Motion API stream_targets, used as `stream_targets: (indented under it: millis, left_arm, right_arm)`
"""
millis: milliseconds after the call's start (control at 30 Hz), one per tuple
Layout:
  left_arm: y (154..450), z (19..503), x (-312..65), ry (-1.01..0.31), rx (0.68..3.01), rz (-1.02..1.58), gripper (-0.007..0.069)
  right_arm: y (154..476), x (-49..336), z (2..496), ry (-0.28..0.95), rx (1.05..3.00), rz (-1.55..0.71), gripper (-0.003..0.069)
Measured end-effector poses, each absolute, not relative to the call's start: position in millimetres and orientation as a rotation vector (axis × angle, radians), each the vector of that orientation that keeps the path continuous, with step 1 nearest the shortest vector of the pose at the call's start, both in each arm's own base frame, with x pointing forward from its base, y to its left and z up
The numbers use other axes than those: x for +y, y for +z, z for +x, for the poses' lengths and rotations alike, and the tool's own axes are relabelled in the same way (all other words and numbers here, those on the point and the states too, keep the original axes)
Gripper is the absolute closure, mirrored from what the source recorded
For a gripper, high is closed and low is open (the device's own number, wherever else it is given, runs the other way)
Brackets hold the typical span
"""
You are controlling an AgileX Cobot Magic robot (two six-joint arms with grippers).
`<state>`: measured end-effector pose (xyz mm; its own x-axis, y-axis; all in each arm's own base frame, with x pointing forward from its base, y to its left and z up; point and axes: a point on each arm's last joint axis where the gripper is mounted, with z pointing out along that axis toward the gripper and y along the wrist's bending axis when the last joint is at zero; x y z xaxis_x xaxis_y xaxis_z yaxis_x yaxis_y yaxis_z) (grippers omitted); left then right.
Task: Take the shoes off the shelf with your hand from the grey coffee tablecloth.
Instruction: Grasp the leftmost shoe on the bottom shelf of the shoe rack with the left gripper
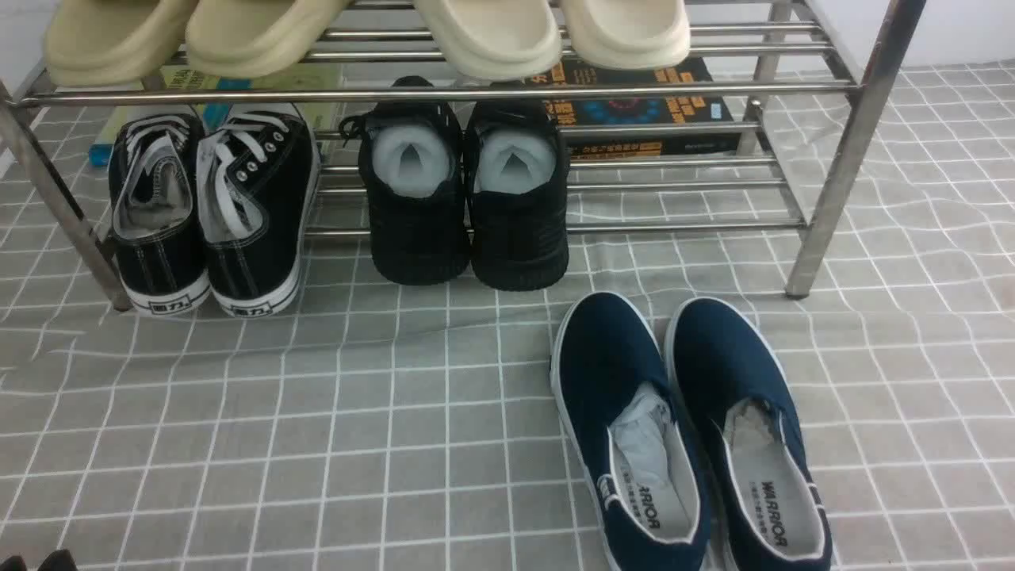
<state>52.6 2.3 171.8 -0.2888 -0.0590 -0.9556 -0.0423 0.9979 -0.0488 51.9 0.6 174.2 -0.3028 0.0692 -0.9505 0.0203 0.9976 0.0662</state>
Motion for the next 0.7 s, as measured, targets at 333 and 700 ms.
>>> stream_targets:
  millis: [333,700]
  left_arm:
    - [171.8,52.6,2.3,-0.016,1.864,-0.073,0.0385]
    - [171.8,52.6,2.3,-0.016,1.864,-0.073,0.0385]
  right_arm:
    - [174.2,0.6,51.9,0.048,1.878,0.064,0.0540]
    - [174.2,0.6,51.9,0.048,1.878,0.064,0.0524]
